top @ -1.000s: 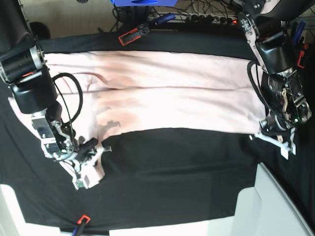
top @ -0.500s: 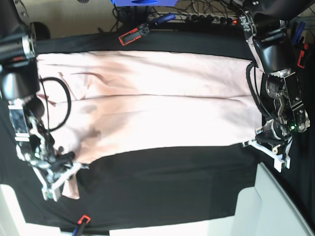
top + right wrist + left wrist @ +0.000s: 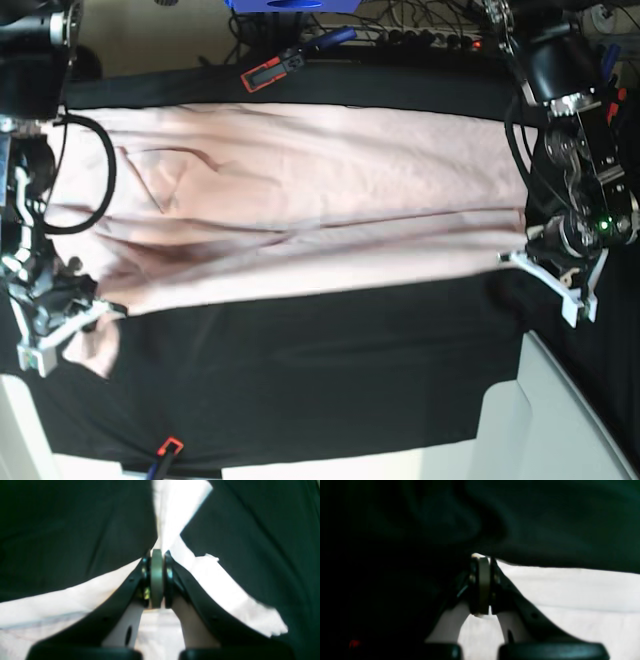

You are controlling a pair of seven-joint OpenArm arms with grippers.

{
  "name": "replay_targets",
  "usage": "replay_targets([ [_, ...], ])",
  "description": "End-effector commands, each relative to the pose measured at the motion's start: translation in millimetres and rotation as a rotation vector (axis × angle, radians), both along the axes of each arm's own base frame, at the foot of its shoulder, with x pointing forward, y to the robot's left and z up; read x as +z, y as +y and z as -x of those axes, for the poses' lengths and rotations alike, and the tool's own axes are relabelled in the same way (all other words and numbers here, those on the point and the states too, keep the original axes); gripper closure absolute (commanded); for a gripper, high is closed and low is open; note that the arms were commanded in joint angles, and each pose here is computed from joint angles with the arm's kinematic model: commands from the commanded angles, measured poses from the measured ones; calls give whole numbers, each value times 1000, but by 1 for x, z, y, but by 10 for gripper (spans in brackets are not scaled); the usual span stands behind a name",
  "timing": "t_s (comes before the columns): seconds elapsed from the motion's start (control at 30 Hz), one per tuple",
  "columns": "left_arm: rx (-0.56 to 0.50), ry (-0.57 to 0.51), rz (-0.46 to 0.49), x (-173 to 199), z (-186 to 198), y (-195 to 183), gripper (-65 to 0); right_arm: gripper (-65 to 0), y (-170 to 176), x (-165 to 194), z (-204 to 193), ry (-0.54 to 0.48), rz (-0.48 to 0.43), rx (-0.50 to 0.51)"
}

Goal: Fold the T-shirt properly
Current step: 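Pull the shirt toward the robot with both grippers, flipping it over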

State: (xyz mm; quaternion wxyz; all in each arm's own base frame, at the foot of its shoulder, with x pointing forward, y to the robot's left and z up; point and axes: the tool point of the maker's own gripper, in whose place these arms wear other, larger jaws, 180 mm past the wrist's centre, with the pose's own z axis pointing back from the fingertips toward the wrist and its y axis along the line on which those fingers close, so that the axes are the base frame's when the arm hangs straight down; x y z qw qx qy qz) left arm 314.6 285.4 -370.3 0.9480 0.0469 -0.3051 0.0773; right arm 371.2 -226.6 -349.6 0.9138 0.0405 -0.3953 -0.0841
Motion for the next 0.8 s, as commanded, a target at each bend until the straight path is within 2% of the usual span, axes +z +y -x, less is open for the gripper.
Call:
replay_targets([
  [0.0, -7, -59, -33, 21, -9, 5, 0, 0, -13, 20, -4, -63, 33, -20],
  [0.2, -41, -75, -90, 34, 16, 0, 0, 0, -19, 21, 39, -66, 46, -50],
  [0.5, -58, -21, -102, 19, 43, -4, 0, 0, -4, 4, 84, -5, 0, -75],
  [0.77, -100, 0, -119, 17, 54, -7, 0, 0, -4, 0, 116, 28, 18, -76],
])
